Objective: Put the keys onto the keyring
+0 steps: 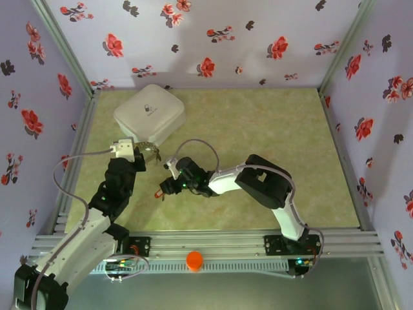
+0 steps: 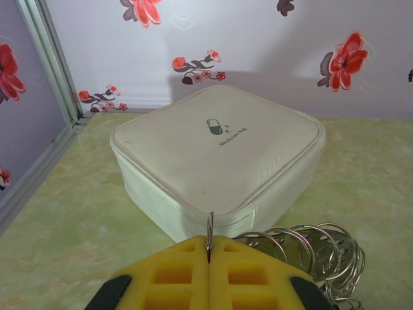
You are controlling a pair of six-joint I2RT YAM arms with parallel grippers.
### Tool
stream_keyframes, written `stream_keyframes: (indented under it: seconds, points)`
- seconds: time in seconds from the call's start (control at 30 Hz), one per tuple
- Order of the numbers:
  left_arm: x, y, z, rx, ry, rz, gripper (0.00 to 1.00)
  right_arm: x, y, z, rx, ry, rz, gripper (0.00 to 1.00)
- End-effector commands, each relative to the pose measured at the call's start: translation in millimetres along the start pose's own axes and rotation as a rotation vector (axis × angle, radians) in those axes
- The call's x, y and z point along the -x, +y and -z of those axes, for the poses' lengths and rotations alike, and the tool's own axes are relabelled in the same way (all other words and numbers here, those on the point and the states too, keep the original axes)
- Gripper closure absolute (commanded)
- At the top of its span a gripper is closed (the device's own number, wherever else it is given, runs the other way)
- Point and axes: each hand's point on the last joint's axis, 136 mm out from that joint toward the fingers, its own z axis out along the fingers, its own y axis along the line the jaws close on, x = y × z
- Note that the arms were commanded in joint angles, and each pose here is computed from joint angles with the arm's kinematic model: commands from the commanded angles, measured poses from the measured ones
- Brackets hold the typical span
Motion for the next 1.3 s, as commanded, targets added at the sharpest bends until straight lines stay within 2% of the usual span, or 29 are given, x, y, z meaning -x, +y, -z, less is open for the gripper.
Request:
stream_keyframes:
  seconds: [0.0,0.27,0.8,1.03,1.27]
  points:
    - [21,9,4,0.039,-0.064,0.054,1.0,1,10,-7,0.077,0.028,-0.036,0.59]
    - [21,9,5,0.036,-0.068,0.057,1.0,-6,14,-10,0.113,0.077,-0.04,0.64]
    - [17,9,6,0.029,-0.067,0.047,1.0,-17,16,-5,0.12,0.134,-0.008,0.88]
    - [18,7,6,0.019,-0.068,0.041,1.0,-11,22,5,0.137,0.112,0.023,0.99]
    - [23,-11,8,-0.089,-0.08,0.013,1.0,1,34,31,0.153,0.048,0.106,1.0]
